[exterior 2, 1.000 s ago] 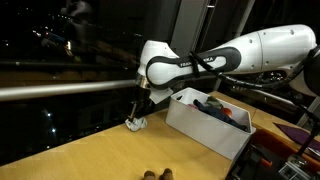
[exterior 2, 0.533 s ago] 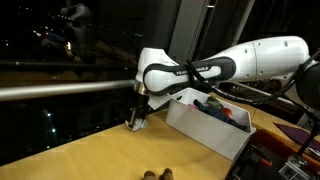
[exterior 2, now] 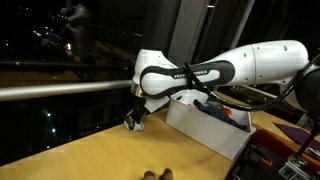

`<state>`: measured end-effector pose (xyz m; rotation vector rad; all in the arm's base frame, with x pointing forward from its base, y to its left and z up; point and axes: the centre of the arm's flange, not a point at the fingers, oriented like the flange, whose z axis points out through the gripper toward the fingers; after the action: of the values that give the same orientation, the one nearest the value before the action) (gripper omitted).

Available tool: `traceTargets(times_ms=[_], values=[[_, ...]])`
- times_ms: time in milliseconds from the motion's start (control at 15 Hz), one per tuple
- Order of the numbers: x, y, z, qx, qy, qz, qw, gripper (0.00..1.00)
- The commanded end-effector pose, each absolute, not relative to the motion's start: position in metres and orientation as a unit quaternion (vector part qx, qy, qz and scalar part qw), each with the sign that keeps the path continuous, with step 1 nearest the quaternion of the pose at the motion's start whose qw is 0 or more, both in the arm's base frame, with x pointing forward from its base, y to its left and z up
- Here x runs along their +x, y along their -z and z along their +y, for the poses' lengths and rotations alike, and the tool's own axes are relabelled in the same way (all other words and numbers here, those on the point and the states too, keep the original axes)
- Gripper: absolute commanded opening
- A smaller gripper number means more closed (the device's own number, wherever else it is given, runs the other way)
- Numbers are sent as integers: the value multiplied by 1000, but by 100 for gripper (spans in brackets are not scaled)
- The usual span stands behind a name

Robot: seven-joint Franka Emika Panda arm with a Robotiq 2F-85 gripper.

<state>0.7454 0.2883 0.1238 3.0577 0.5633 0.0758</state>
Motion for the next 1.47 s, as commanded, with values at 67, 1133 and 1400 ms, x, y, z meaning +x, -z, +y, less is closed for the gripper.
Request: traceTargets(times_ms=[67,1133,1400], values=[[740,-164,336,985,-39,168,22,1],[645,-283,274,989,-23,-27,141,2],[622,-294,254,986,-36,-85,141,2]])
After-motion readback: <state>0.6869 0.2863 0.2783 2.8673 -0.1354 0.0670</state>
